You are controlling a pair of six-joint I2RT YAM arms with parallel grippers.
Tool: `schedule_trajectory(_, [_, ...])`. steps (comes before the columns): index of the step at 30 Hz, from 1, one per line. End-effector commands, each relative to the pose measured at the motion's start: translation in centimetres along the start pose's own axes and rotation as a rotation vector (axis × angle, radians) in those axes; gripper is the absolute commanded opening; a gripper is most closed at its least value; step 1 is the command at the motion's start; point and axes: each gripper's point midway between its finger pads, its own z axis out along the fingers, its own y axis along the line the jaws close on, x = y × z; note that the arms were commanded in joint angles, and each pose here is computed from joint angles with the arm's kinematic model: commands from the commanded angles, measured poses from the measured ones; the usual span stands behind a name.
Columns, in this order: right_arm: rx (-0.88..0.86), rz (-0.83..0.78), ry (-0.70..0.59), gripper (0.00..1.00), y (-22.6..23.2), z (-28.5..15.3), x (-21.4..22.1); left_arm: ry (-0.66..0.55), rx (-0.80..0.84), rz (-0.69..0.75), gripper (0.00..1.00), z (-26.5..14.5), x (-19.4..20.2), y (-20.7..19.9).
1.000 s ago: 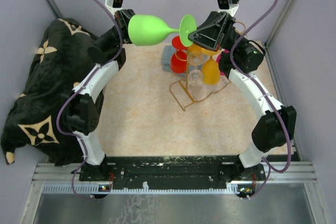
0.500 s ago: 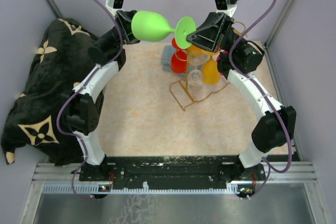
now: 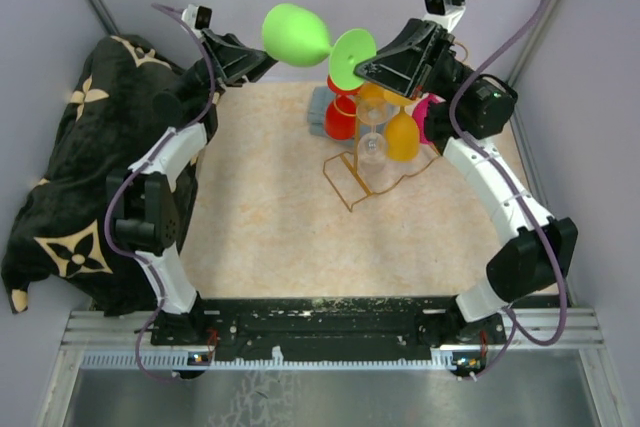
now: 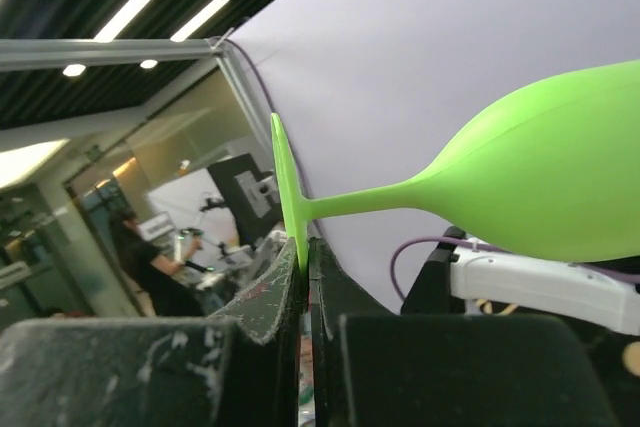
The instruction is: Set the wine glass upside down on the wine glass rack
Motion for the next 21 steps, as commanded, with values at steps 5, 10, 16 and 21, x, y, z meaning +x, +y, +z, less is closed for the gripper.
schedule_trajectory(5, [0.190, -0.292, 0.003, 0.00, 2.0, 0.6, -1.2, 0.058, 0.113, 0.193, 0.53, -0.9, 1.8, -4.9])
schedule_trajectory(10, [0.460, -0.433, -0.069, 0.00, -0.5, -1.4, -3.6, 0.063, 0.110, 0.199, 0.50, -0.9, 2.1, -5.1])
schedule_trajectory(16, [0.737, -0.565, -0.181, 0.00, -2.1, -5.4, -7.4, 0.061, 0.111, 0.193, 0.49, -1.0, 2.3, -5.3])
schedule_trajectory(21, [1.017, -0.697, -0.252, 0.00, -3.2, -9.5, -9.9, 0.066, 0.115, 0.200, 0.47, -0.9, 2.5, -5.9])
